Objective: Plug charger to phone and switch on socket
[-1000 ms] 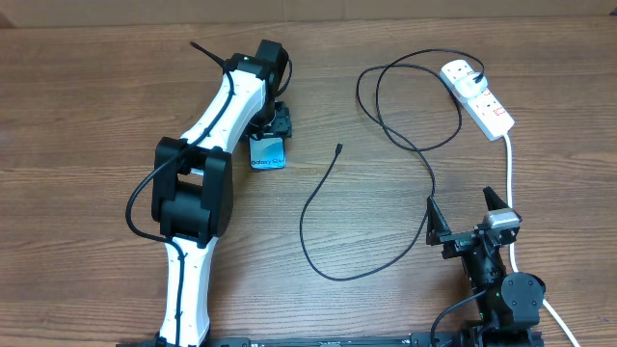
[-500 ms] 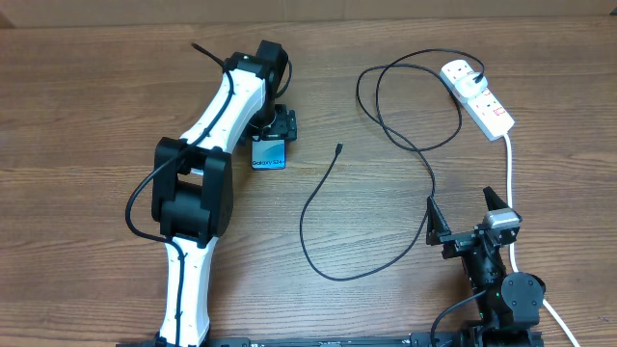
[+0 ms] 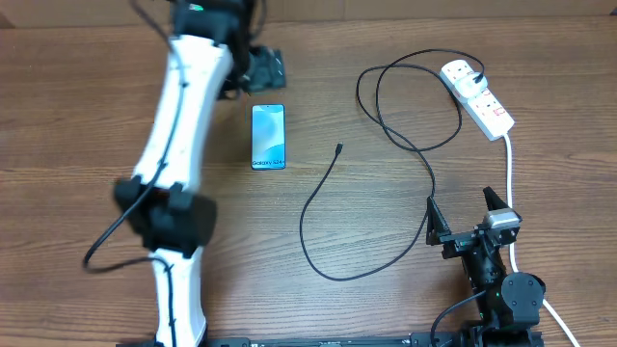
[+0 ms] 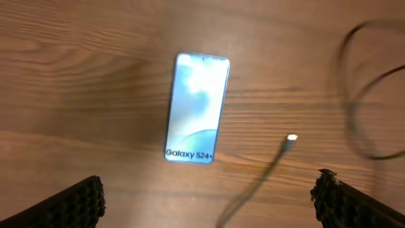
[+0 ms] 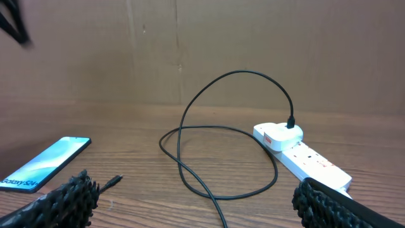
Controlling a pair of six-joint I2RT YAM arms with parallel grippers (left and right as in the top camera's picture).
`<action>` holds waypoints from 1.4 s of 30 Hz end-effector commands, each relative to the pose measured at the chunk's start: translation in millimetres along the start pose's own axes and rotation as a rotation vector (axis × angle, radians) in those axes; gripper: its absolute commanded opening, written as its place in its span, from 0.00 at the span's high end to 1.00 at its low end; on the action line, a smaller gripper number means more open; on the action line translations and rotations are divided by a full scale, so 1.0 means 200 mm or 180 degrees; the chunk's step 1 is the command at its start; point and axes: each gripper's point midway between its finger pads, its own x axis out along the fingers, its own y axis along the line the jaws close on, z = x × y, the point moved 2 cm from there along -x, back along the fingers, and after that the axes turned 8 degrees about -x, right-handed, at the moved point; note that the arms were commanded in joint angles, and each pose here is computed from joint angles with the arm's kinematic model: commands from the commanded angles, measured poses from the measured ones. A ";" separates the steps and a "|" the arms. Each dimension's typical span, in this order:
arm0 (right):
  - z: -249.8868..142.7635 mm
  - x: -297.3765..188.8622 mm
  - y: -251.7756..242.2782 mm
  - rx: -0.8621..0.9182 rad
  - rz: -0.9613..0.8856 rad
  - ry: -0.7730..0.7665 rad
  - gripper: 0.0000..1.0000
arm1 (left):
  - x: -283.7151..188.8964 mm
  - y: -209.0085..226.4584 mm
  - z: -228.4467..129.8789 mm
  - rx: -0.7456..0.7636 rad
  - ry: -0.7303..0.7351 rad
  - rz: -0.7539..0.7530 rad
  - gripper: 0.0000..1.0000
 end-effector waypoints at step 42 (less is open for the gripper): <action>0.88 0.18 0.21 0.1040 0.1598 0.1047 0.00 | 0.07 0.03 -0.14 0.0393 0.0175 0.0515 0.00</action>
